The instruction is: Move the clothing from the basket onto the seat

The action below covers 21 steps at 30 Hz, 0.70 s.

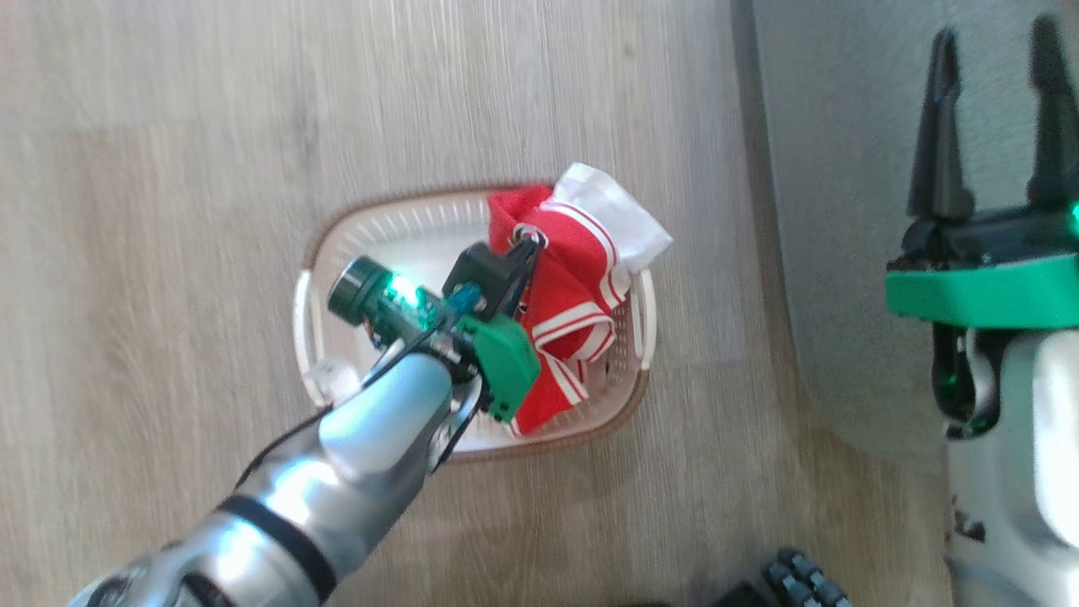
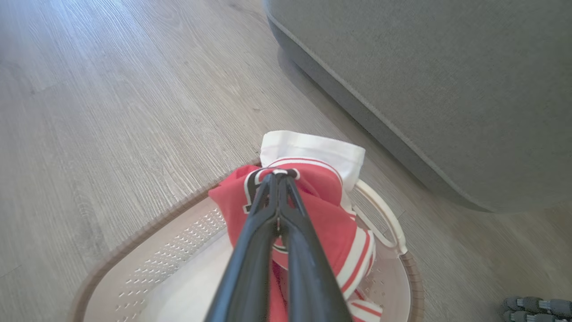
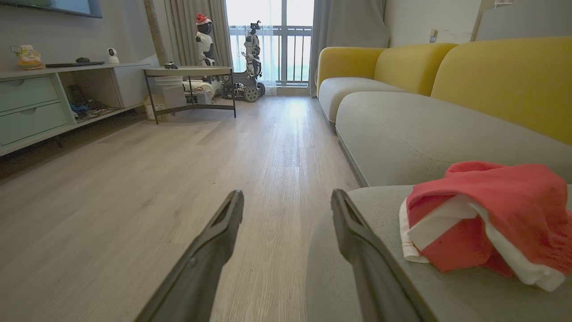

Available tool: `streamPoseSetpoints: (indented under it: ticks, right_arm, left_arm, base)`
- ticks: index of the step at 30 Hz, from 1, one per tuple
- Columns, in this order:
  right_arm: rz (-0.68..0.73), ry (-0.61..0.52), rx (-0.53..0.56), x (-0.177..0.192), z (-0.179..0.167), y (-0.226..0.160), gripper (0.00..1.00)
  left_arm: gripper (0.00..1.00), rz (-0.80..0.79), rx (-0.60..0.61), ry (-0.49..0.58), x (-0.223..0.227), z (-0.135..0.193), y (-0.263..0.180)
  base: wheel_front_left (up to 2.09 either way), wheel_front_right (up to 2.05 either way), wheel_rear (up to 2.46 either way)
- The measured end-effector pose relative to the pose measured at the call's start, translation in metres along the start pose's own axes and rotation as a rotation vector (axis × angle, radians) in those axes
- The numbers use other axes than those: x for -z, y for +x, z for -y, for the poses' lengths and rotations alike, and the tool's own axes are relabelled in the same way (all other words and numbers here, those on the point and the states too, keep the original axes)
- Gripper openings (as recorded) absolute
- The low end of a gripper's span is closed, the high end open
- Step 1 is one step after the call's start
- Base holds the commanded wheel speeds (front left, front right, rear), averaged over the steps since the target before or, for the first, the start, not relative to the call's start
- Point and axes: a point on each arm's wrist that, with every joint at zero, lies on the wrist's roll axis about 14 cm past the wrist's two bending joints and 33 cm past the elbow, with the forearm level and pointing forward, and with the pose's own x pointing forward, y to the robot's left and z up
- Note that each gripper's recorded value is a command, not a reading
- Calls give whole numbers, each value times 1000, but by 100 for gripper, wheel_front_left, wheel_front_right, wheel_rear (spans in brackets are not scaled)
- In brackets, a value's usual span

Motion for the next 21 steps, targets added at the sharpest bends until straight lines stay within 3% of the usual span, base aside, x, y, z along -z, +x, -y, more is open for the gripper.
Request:
streamPoseSetpoints:
  ticks: [16, 18, 20, 21]
  right_arm:
    - [30, 16, 19, -50, 2, -57, 100]
    - [45, 18, 18, -58, 1, -63, 100]
    - [57, 20, 14, -65, -1, -69, 100]
    - [59, 21, 13, -67, -1, -73, 100]
  left_arm:
    - [0, 192, -93, 9, -53, 20, -88]
    - [36, 218, -113, 3, -60, 21, -97]
    - [44, 246, -128, -18, -67, 23, -106]
    - [54, 258, -142, -32, -70, 23, -110]
  base:
    - [0, 0, 0]
    - [0, 0, 0]
    - [0, 0, 0]
    - [0, 0, 0]
